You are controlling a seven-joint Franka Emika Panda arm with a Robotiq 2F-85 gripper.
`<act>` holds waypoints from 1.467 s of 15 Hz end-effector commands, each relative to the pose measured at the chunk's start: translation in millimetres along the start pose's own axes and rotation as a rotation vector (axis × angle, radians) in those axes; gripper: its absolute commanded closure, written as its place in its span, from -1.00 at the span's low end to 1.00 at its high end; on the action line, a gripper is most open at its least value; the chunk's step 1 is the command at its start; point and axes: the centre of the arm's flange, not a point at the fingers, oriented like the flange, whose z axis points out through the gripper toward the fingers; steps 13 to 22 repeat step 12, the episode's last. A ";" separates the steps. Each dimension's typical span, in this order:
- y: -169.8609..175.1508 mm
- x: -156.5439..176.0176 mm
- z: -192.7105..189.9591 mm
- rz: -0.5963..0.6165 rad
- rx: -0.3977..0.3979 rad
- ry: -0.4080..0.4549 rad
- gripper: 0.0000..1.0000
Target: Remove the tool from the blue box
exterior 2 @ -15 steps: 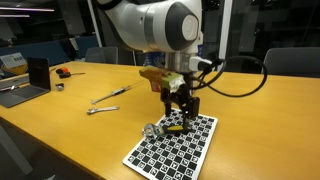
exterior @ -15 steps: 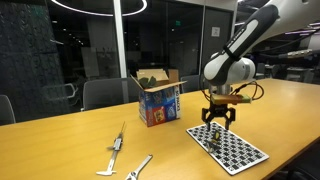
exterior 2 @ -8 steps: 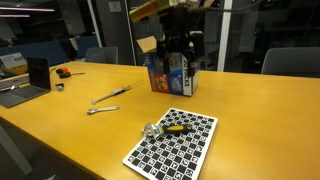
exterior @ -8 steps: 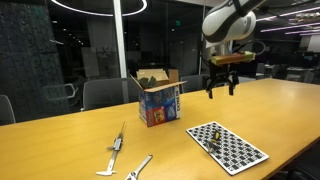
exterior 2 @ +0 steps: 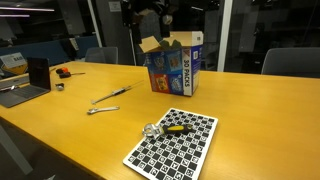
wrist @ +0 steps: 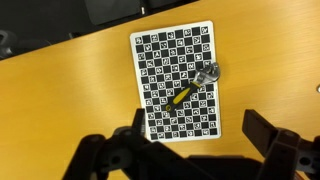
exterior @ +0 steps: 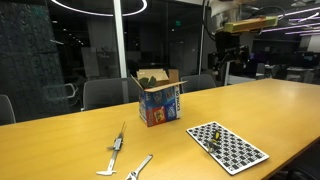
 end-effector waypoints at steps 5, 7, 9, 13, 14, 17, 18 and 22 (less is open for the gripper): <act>14.6 -45.3 9.1 -0.103 0.113 0.170 -1.00; 8.9 -31.9 10.3 -0.084 0.077 0.128 -1.00; 11.4 -39.2 12.5 -0.090 0.085 0.132 -1.00; 12.5 -42.2 12.3 -0.092 0.087 0.136 -1.00; 12.5 -42.2 12.3 -0.092 0.087 0.136 -1.00; 12.5 -42.2 12.3 -0.092 0.087 0.136 -1.00; 12.5 -42.2 12.3 -0.092 0.087 0.136 -1.00; 12.5 -42.2 12.3 -0.092 0.087 0.136 -1.00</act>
